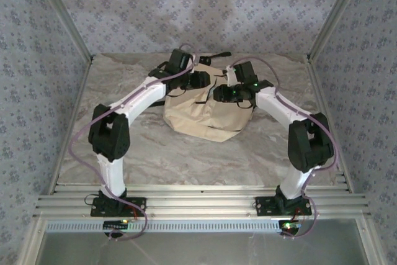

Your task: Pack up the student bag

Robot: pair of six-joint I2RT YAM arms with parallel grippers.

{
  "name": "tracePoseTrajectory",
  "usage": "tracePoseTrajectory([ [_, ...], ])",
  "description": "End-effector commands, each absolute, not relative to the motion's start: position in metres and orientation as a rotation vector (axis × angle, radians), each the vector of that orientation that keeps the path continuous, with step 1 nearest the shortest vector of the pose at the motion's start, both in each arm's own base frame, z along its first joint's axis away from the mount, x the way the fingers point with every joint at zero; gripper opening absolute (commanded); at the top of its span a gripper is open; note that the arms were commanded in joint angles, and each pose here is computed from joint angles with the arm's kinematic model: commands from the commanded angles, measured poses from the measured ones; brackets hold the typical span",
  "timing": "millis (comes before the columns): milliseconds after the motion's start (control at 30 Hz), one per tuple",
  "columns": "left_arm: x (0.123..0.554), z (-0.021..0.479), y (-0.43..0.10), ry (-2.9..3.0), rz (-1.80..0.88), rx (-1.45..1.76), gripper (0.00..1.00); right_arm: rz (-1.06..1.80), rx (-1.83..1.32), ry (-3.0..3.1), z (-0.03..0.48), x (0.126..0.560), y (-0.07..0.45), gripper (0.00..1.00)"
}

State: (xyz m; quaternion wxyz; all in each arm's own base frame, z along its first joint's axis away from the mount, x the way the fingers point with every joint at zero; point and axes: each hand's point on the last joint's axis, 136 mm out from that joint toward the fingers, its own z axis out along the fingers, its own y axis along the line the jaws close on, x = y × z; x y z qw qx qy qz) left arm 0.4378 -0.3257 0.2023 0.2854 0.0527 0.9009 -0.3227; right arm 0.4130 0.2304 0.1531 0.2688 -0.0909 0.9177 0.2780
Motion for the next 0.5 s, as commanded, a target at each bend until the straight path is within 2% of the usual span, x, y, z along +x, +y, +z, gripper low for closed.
tracePoseTrajectory([
  [0, 0.431, 0.215, -0.306, 2.38, -0.842, 0.117, 0.53, 0.626, -0.105, 2.519, 0.129, 0.439, 0.208, 0.24],
  [100, 0.424, 0.205, -0.282, 2.396, -0.773, 0.075, 0.54, 0.666, -0.019, 2.5, 0.118, 0.46, 0.21, 0.14],
  [167, 0.422, 0.194, -0.264, 2.413, -0.727, 0.031, 0.56, 0.709, 0.031, 2.491, 0.109, 0.473, 0.213, 0.11],
  [467, 0.416, 0.124, -0.205, 2.508, -0.576, -0.137, 0.56, 0.851, 0.077, 2.448, 0.096, 0.494, 0.234, 0.08],
])
